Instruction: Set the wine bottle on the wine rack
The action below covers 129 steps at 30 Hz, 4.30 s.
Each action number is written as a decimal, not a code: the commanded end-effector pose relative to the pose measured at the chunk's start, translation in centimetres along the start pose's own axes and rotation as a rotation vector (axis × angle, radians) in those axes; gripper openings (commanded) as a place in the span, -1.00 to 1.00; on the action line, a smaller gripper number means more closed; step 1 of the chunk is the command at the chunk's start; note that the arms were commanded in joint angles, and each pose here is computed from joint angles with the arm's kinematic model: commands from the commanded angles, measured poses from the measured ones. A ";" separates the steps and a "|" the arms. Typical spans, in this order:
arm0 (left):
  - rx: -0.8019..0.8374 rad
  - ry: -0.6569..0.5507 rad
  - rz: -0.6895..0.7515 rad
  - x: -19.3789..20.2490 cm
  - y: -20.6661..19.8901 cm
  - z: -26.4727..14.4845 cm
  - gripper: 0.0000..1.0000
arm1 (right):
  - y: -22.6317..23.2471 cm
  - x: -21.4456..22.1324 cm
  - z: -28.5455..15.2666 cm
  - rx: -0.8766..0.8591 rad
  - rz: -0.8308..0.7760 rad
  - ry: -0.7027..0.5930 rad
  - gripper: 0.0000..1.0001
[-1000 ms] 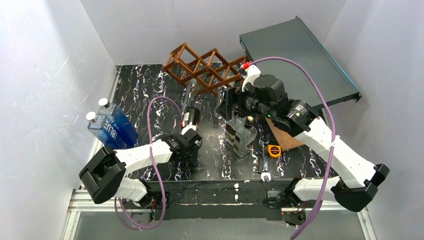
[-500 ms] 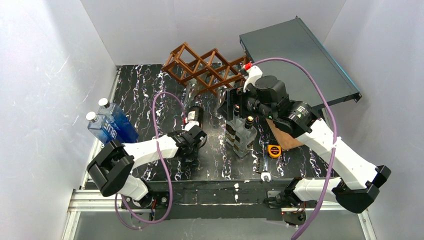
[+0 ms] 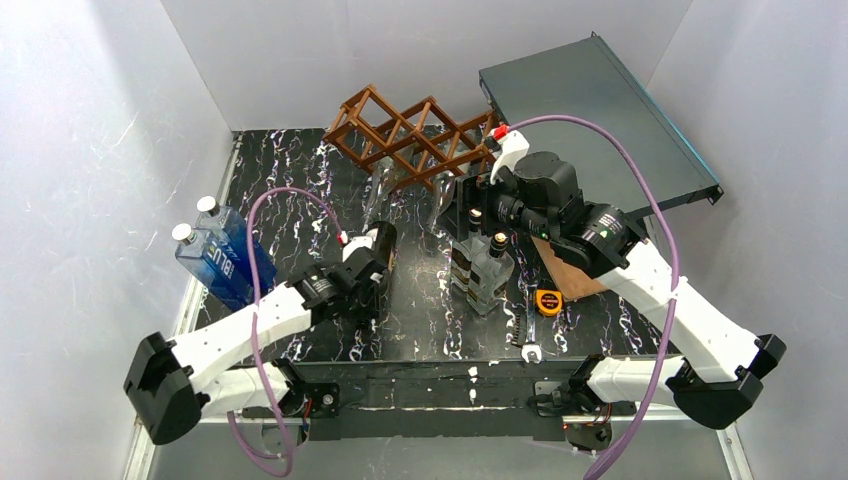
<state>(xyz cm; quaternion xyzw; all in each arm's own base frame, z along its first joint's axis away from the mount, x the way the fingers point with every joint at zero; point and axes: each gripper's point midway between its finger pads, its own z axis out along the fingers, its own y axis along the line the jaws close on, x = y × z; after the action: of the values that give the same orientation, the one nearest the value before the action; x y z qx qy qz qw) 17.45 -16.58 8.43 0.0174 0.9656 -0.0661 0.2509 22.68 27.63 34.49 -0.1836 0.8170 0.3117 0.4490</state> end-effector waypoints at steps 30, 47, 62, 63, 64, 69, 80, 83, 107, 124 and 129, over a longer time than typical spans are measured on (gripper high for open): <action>0.222 -0.434 0.056 -14.7 -2.7 -17.9 -1.00 | 0.8 -4.3 -2.8 0.000 -0.007 -0.143 1.00; 0.160 -0.542 0.131 -24.6 -2.8 -17.4 -1.00 | -1.0 -6.8 -4.0 0.112 -0.044 -0.234 1.00; 0.098 -0.564 0.122 -32.4 -2.5 -12.9 -1.00 | -3.2 -9.0 -3.2 0.254 -0.139 -0.296 1.00; 0.092 -0.558 0.122 -32.8 -2.3 -12.3 -1.00 | -3.3 -9.2 -3.3 0.261 -0.141 -0.295 1.00; 0.085 -0.551 0.122 -33.2 -2.1 -11.6 -1.00 | -3.4 -9.2 -3.4 0.270 -0.142 -0.294 1.00; 0.107 -0.541 0.102 -34.9 -1.4 -8.7 -1.00 | -3.9 -9.1 -4.5 0.285 -0.112 -0.333 1.00; 0.144 -0.461 0.150 -36.2 -2.3 -1.1 -1.00 | -4.1 -9.6 -6.1 0.291 -0.159 -0.352 1.00; 0.112 -0.419 0.171 -35.2 -1.6 0.0 -1.00 | -4.4 -9.2 -6.4 0.300 -0.171 -0.348 1.00; 0.109 -0.335 0.164 -31.5 -0.3 -7.2 0.97 | -3.8 -7.2 -5.7 0.258 -0.155 -0.237 1.00; 0.638 -0.100 -0.060 -12.8 -5.7 -15.9 0.97 | -3.3 -3.1 -4.4 0.240 -0.112 0.025 1.00; 0.653 -0.131 -0.063 -10.2 -5.8 -17.6 0.97 | -3.3 -1.9 -2.9 0.232 -0.154 0.093 0.78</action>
<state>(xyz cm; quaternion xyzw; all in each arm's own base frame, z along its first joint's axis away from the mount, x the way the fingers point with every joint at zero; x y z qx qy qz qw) 20.39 -19.69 27.28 0.0654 0.8942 -0.3438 0.2791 24.05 22.69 36.14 -0.1799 0.8518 0.1719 0.4610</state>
